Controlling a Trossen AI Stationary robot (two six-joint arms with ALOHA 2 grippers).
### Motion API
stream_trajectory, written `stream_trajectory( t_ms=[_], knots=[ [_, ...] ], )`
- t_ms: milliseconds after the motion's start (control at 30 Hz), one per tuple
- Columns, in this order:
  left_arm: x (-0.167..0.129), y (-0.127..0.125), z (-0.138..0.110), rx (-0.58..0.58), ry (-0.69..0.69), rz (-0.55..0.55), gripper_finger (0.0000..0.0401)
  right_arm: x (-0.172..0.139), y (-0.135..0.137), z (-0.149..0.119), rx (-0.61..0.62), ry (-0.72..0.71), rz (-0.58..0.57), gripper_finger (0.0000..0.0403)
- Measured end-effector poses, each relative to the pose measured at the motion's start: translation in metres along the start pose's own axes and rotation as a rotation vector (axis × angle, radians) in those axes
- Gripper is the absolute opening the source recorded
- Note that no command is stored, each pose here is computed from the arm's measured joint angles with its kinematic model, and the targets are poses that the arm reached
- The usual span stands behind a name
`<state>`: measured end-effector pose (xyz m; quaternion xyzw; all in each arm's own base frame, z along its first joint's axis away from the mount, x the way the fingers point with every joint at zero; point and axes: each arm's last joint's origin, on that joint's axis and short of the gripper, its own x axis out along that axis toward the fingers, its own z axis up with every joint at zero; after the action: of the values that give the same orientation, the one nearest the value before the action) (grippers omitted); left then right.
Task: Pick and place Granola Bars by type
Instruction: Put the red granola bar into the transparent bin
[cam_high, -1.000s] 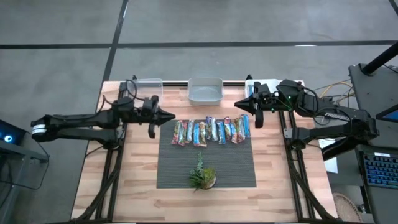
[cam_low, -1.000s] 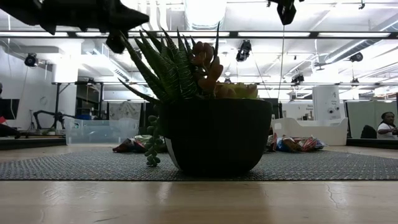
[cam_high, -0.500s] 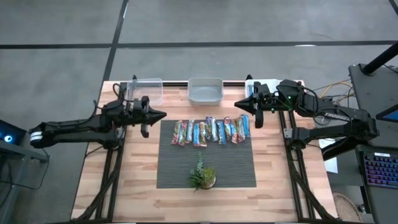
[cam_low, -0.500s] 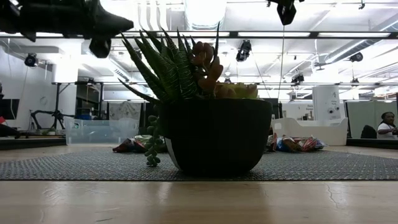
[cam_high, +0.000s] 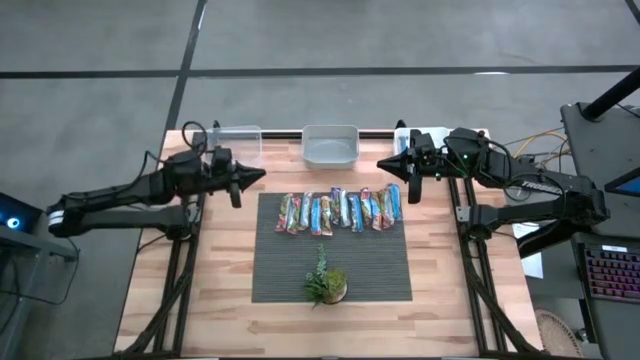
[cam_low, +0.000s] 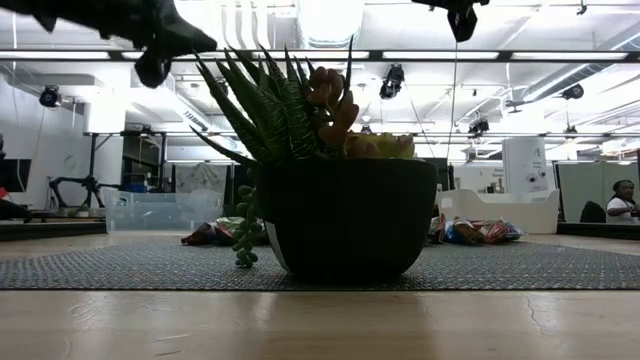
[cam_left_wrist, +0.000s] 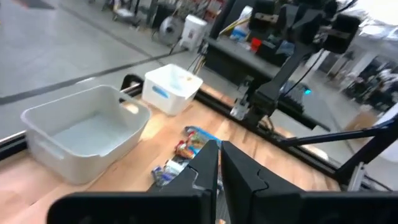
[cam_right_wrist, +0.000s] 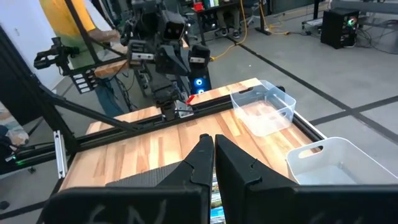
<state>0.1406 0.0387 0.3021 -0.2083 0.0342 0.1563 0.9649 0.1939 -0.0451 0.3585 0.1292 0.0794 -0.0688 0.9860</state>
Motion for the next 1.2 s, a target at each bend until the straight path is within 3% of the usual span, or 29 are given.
stream_trajectory(
  t_ms=[233,500,800,933,1067,1200],
  knots=[
    [0.0,-0.013,0.031,0.005,0.003,0.003,0.0071,0.0,0.0,0.0,0.0,0.0,0.0,0.0008],
    [0.019,-0.019,0.041,-0.015,0.045,0.007,0.0159,0.0,0.0,0.0,0.0,0.0,0.0,0.0008],
    [0.049,-0.025,0.048,-0.093,0.215,0.021,0.018,0.0,0.0,0.0,0.0,0.001,0.001,0.0008],
    [0.054,-0.029,0.055,-0.205,0.353,0.102,0.018,0.0,0.0,-0.001,0.002,0.014,-0.002,0.0008],
    [0.055,-0.032,0.062,-0.471,0.472,0.253,0.018,0.0,-0.001,-0.003,0.004,0.031,-0.005,0.0008],
    [0.061,-0.035,0.062,-0.558,0.568,0.367,0.0177,0.0,-0.001,-0.005,0.003,0.049,-0.009,0.0008]
  ],
)
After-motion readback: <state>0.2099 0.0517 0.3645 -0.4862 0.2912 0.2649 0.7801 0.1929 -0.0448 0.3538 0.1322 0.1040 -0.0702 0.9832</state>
